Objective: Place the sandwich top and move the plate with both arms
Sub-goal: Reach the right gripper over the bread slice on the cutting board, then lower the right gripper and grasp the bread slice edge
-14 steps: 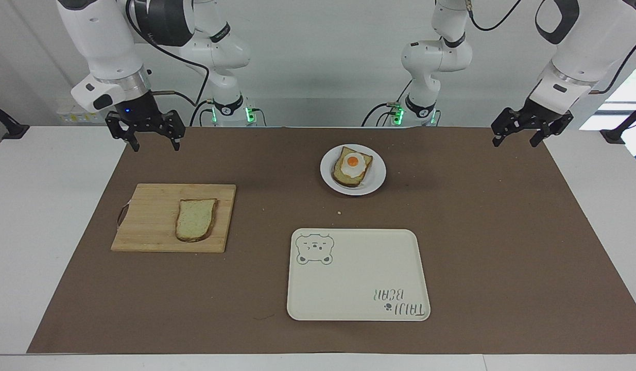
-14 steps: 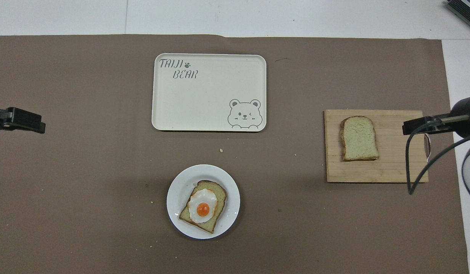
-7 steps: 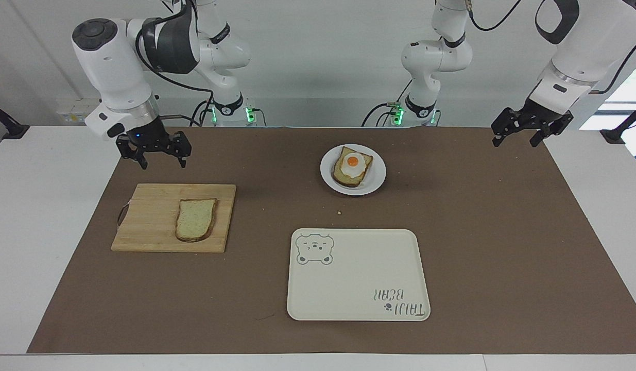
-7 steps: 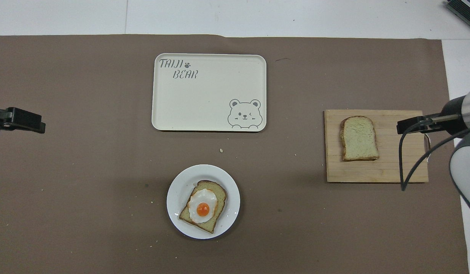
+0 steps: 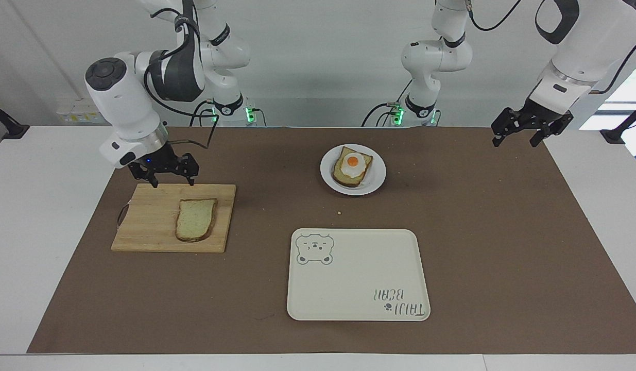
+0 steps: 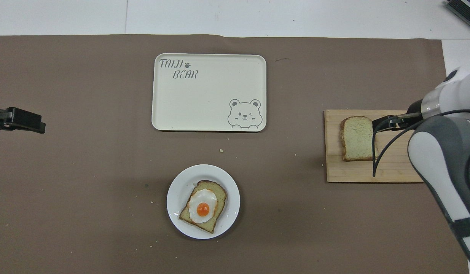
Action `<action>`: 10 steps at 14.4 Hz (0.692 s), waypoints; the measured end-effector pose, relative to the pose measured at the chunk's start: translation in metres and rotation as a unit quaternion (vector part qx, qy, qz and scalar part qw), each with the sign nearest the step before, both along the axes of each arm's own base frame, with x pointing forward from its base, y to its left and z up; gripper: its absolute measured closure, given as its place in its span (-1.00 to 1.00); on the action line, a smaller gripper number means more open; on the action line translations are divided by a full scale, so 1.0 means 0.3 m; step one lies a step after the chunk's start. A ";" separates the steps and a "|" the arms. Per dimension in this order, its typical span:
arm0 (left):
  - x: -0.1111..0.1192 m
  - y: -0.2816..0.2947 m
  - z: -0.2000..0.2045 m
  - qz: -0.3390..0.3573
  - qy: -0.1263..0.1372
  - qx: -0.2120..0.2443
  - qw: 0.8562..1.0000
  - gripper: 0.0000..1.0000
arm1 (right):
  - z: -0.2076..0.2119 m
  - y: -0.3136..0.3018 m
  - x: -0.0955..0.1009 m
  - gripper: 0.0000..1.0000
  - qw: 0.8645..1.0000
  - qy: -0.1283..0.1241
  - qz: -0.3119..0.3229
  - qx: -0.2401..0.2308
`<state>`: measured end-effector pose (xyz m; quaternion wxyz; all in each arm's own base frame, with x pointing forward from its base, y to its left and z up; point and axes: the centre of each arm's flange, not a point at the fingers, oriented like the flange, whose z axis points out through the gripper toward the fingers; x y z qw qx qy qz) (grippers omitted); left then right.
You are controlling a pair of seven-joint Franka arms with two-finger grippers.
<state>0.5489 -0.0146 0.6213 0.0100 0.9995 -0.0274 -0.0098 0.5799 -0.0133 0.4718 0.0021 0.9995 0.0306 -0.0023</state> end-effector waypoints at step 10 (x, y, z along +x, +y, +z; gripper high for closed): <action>0.000 0.000 0.000 0.000 0.000 0.000 1.000 -1.00 | -0.243 -0.112 0.038 -1.00 1.000 -0.005 0.012 0.006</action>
